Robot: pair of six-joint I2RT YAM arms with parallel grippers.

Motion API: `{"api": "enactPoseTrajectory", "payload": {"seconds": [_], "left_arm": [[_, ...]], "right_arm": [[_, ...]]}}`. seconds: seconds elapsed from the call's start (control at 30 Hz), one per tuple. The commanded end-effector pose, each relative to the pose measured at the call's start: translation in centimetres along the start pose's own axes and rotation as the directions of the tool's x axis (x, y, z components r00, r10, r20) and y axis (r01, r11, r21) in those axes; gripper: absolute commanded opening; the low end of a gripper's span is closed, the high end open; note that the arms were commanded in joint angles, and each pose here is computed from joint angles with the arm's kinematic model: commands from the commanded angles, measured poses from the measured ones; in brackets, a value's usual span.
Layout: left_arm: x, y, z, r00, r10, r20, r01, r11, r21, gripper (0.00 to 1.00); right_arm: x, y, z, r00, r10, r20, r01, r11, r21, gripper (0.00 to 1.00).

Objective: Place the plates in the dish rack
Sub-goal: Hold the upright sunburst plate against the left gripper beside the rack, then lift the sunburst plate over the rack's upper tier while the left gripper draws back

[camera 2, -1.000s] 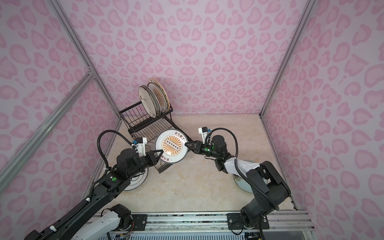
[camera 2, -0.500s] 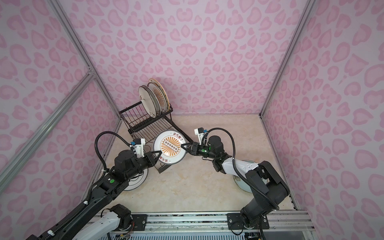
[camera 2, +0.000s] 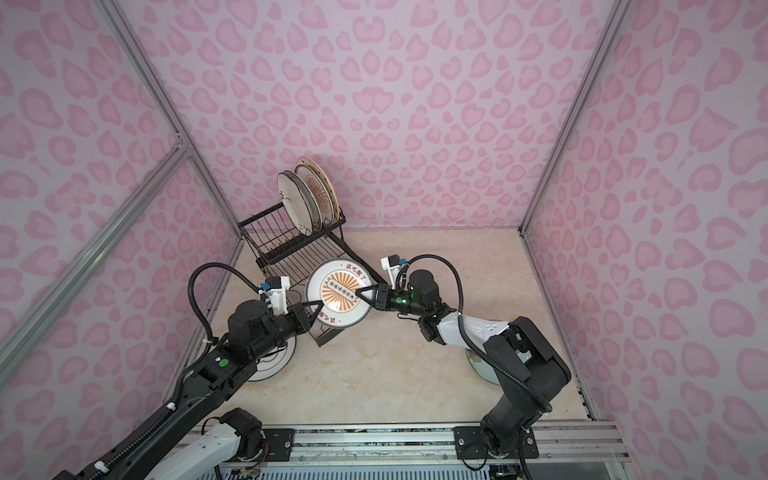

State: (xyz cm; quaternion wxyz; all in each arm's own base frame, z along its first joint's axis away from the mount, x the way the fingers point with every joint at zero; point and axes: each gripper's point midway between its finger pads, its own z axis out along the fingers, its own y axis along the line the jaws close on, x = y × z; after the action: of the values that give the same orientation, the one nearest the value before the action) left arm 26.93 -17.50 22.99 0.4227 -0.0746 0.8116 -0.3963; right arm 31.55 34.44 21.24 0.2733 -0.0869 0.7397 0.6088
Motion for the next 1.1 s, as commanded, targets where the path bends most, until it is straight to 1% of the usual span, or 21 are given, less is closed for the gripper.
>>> {"api": "enactPoseTrajectory", "payload": {"seconds": [0.0, 0.13, 0.23, 0.27, 0.33, 0.43, 0.57, 0.63, 0.67, 0.7, 0.83, 0.97, 1.07], "left_arm": [[0.5, 0.8, 0.1, 1.0, 0.015, -0.015, -0.015, 0.999, -0.029, 0.04], [0.7, 1.0, 0.1, 1.0, 0.013, -0.02, -0.013, 0.999, -0.034, 0.04], [0.7, 1.1, 0.1, 1.0, 0.012, -0.021, -0.012, 0.999, -0.039, 0.06], [0.7, 1.0, 0.1, 1.0, 0.013, -0.019, -0.013, 0.999, -0.038, 0.08], [0.7, 1.0, 0.0, 1.0, 0.012, -0.022, -0.013, 0.999, -0.04, 0.16], [0.7, 1.0, 0.1, 1.0, 0.012, -0.027, -0.013, 0.999, -0.043, 0.25], [0.7, 1.1, 0.1, 1.0, 0.012, -0.025, -0.013, 0.999, -0.044, 0.31], [0.5, 1.0, 0.1, 1.0, 0.013, -0.022, -0.014, 0.999, -0.045, 0.35], [0.5, 1.0, 0.1, 1.0, 0.015, -0.023, -0.016, 0.999, -0.046, 0.35], [0.5, 1.0, 0.1, 1.0, 0.015, -0.023, -0.016, 0.999, -0.046, 0.4], [0.4, 1.1, -0.1, 1.0, 0.018, -0.019, -0.019, 0.998, -0.056, 0.48], [0.2, 1.4, -0.4, 1.0, 0.022, -0.007, -0.022, 0.997, -0.071, 0.52], [0.0, 1.7, -0.8, 1.0, 0.027, 0.006, -0.027, 0.995, -0.096, 0.52]], "right_arm": [[0.2, 2.2, 0.2, 0.998, -0.057, -0.024, 0.055, 0.994, -0.093, 0.18], [0.1, 2.3, 0.3, 0.998, -0.059, -0.022, 0.056, 0.994, -0.094, 0.12], [0.1, 2.3, 0.2, 0.998, -0.056, -0.022, 0.054, 0.994, -0.094, 0.08], [0.0, 2.3, 0.2, 0.998, -0.057, -0.02, 0.055, 0.994, -0.094, 0.07], [0.0, 2.4, 0.2, 0.998, -0.056, -0.021, 0.054, 0.994, -0.096, 0.05], [-0.3, 2.3, 0.0, 0.998, -0.057, -0.013, 0.056, 0.994, -0.094, 0.03], [-0.6, 2.2, -0.3, 0.999, -0.053, -0.005, 0.052, 0.995, -0.089, 0.0], [-0.8, 2.3, -0.4, 0.998, -0.055, -0.003, 0.054, 0.994, -0.091, 0.0], [-0.9, 2.3, -0.4, 0.998, -0.056, 0.001, 0.056, 0.994, -0.091, 0.0], [-0.9, 2.2, -0.4, 0.998, -0.055, 0.002, 0.055, 0.994, -0.09, 0.0], [-1.3, 1.8, -0.7, 0.999, -0.051, 0.012, 0.052, 0.996, -0.079, 0.0], [-2.1, 1.2, -1.2, 0.998, -0.047, 0.034, 0.049, 0.997, -0.057, 0.0], [-2.9, 1.2, -1.5, 0.997, -0.057, 0.052, 0.059, 0.997, -0.043, 0.0]]}}
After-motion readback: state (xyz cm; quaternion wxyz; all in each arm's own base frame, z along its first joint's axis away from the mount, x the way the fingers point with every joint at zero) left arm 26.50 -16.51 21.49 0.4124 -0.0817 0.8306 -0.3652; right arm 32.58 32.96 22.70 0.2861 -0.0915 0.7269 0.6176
